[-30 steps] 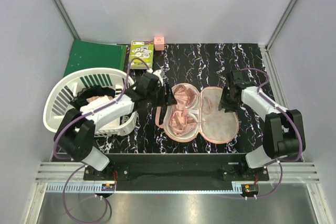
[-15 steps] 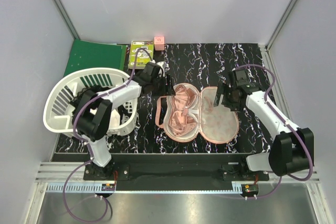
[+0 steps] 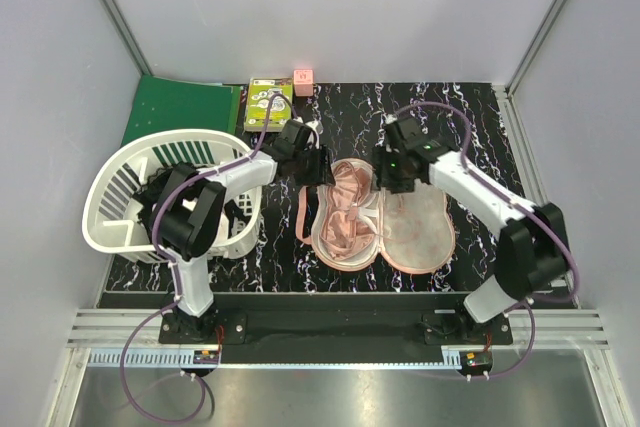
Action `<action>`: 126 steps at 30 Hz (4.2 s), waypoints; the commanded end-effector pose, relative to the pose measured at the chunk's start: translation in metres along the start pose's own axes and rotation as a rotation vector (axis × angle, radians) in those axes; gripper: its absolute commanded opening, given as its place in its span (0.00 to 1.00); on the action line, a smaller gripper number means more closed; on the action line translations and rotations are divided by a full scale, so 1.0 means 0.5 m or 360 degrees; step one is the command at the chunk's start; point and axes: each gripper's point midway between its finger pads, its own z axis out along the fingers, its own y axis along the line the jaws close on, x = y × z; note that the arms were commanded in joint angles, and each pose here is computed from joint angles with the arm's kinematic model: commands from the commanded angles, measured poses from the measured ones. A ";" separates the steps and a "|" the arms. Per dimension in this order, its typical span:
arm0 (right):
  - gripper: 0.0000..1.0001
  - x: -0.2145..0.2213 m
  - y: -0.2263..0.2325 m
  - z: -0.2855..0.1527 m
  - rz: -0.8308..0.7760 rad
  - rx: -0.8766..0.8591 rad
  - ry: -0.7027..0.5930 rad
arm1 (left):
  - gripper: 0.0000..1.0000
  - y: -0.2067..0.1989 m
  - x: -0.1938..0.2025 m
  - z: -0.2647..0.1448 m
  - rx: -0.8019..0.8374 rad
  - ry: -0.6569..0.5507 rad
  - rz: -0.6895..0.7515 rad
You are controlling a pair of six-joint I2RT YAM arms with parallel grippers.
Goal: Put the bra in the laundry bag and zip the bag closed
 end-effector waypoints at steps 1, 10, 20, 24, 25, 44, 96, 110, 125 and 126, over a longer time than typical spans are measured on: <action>0.56 -0.040 0.099 0.049 -0.0109 -0.0137 -0.0034 | 0.49 -0.016 -0.020 0.008 0.0057 -0.0037 0.0000; 0.56 0.006 0.062 0.094 0.0011 -0.0021 0.0044 | 0.36 0.002 -0.001 0.019 0.0014 0.0017 -0.0005; 0.55 -0.018 0.027 0.149 0.0048 0.0042 0.0017 | 0.14 0.007 0.029 0.024 0.0033 0.0068 -0.0081; 0.50 -0.030 0.007 0.159 0.0065 0.0070 0.0008 | 0.07 0.010 0.037 0.015 0.0026 0.0065 -0.0074; 0.48 -0.030 0.002 0.162 0.0066 0.0074 0.0011 | 0.06 0.014 0.045 0.014 0.0023 0.0076 -0.0077; 0.56 0.022 0.034 0.067 0.0098 -0.0210 0.0034 | 0.36 -0.022 0.016 -0.069 0.0065 -0.0051 -0.0023; 0.97 0.090 -0.005 -0.043 0.0197 -0.0220 0.0078 | 0.57 -0.149 0.179 -0.169 0.0270 0.0047 0.0157; 1.00 0.145 -0.371 -0.073 0.1342 0.0370 -0.0233 | 0.51 -0.270 0.194 -0.233 0.0508 -0.0044 0.0200; 0.60 0.199 -0.378 -0.003 0.1482 0.0339 -0.0206 | 0.51 -0.276 0.193 -0.294 0.0609 -0.0149 0.0233; 0.59 0.203 -0.382 0.002 0.1488 0.0361 -0.0182 | 0.51 -0.276 0.193 -0.295 0.0609 -0.0149 0.0233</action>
